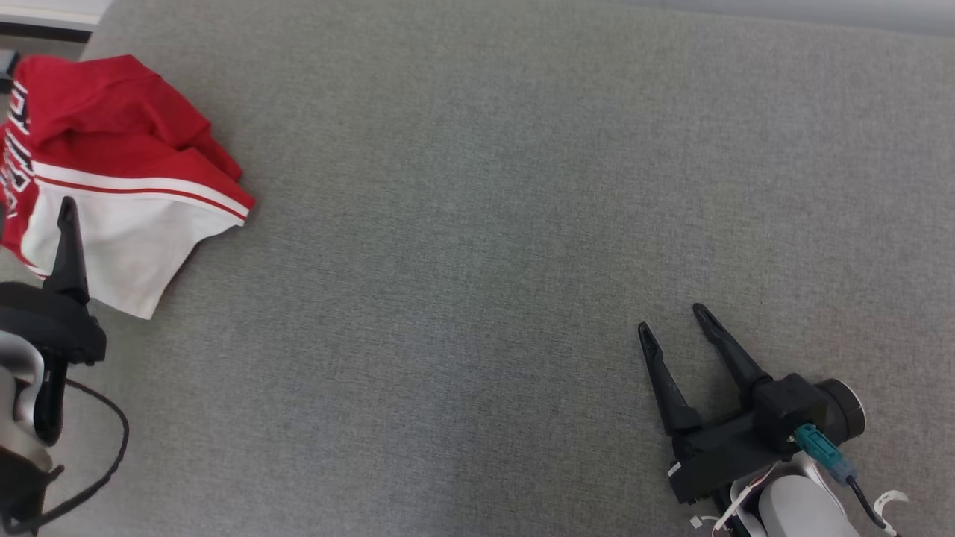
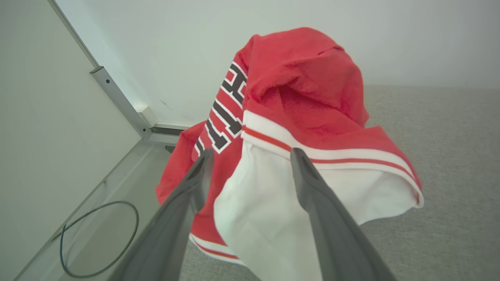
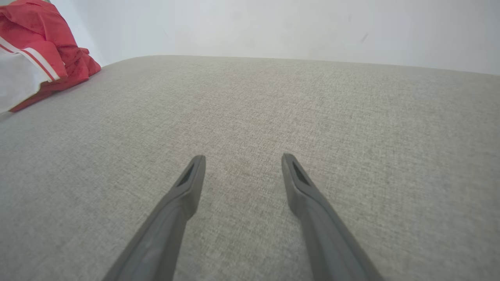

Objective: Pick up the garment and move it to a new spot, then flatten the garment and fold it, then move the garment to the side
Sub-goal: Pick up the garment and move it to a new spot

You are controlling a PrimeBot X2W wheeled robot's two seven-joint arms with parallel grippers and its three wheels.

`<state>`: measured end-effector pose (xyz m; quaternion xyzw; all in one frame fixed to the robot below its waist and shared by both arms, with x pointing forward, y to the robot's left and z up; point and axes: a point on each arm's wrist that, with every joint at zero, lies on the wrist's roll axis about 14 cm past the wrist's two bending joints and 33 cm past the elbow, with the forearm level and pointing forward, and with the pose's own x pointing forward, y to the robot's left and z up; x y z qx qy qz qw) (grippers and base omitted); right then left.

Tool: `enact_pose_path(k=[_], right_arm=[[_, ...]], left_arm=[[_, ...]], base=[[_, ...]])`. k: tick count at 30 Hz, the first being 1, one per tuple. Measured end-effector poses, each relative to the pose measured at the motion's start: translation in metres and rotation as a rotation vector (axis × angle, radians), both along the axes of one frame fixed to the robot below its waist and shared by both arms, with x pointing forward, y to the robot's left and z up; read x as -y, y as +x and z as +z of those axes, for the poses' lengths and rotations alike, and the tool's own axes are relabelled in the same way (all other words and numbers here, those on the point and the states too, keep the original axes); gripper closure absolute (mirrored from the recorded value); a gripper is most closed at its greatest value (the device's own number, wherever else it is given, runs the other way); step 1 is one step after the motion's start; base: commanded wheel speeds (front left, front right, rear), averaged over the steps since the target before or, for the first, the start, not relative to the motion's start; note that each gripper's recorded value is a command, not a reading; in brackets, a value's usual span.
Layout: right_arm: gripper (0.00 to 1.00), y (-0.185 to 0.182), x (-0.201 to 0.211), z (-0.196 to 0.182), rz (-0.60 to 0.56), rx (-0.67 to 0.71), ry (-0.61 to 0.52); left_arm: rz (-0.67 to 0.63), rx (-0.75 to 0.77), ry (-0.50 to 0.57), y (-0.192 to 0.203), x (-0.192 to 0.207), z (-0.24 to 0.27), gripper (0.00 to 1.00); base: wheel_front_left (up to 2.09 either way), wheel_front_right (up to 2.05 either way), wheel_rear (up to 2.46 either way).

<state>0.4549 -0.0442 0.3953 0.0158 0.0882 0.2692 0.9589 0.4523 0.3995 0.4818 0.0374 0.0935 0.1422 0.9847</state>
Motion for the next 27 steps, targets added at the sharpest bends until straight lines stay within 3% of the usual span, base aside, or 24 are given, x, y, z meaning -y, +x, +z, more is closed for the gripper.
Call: enact_pose_path(k=[13, 24, 25, 26, 27], right_arm=[[0.00, 0.007, 0.007, -0.011, -0.023, -0.016, 0.011], [0.00, 0.010, 0.014, -0.014, -0.049, -0.017, 0.016], [0.00, 0.011, 0.015, -0.014, -0.052, -0.017, 0.016], [0.00, 0.011, 0.016, -0.015, -0.054, -0.018, 0.015], [0.00, 0.011, 0.017, -0.015, -0.057, -0.020, 0.015]], left_arm=[[0.026, -0.087, 0.028, 0.038, -0.013, -0.010, 0.00], [0.088, -0.205, -0.008, 0.042, -0.017, -0.045, 0.00], [0.089, -0.223, -0.012, 0.042, -0.015, -0.050, 0.06], [0.089, -0.238, -0.022, 0.042, -0.013, -0.055, 0.54], [0.090, -0.255, -0.032, 0.042, -0.010, -0.061, 0.73]], base=[[0.00, 0.00, 0.00], [0.00, 0.00, 0.00], [0.00, 0.00, 0.00], [0.00, 0.00, 0.00], [0.00, 0.00, 0.00]])
